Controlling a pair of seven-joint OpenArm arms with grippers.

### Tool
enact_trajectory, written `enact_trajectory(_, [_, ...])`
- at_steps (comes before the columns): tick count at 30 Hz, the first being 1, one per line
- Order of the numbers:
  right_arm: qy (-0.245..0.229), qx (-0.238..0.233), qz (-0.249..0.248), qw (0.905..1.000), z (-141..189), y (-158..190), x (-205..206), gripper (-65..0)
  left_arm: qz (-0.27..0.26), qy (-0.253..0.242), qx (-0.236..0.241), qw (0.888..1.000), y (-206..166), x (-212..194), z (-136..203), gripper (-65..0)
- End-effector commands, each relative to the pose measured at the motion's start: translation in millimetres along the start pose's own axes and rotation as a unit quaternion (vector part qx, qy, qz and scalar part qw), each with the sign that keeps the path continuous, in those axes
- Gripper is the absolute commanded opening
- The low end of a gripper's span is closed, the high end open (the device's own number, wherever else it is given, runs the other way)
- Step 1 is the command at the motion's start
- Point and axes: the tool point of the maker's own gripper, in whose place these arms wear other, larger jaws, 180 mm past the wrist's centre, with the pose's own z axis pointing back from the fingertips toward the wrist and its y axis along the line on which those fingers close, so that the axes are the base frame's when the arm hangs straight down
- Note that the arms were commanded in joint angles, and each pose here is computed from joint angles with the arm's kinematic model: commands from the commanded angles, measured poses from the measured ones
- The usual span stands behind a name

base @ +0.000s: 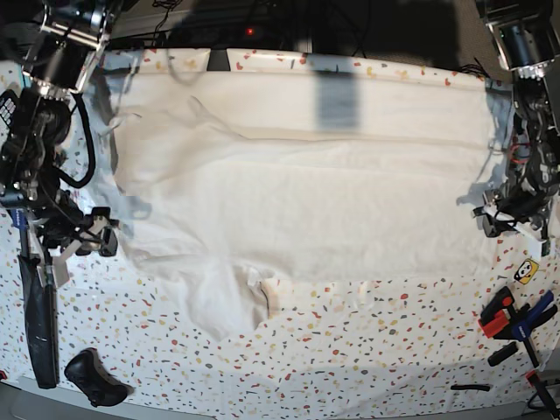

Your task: Fold the T-shirt properly

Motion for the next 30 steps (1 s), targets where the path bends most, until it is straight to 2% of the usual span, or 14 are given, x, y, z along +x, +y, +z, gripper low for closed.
enact_trajectory(1, [-0.032,-0.010,-0.004,0.9994,-1.6,-10.5,29.4,-34.9,-0.008,-0.029,0.001,1.000,2.5,22.5,3.2,-39.1])
enact_trajectory(6, [-0.023,0.012,-0.066,0.9975,-37.0,-20.3,56.2,-34.8,-0.008,-0.030,0.000,1.000,1.8,23.6,2.9,-39.1])
enact_trajectory(10, [0.005,0.015,-0.092,0.9956,-57.0,-26.1,58.6,-34.8,-0.008,-0.030,0.000,1.000,1.8,23.6,2.9,-39.1])
enact_trajectory(19, [0.042,-0.013,-0.100,0.9940,-81.8,-38.2,26.2,-34.8,-0.008,-0.030,0.000,1.000,1.8,23.8,2.9,-39.1])
enact_trajectory(30, [0.088,0.011,-0.135,0.9869,-98.6,-19.2,-17.0,-34.8,-0.008,-0.031,0.000,0.999,1.7,24.3,2.9,-39.2])
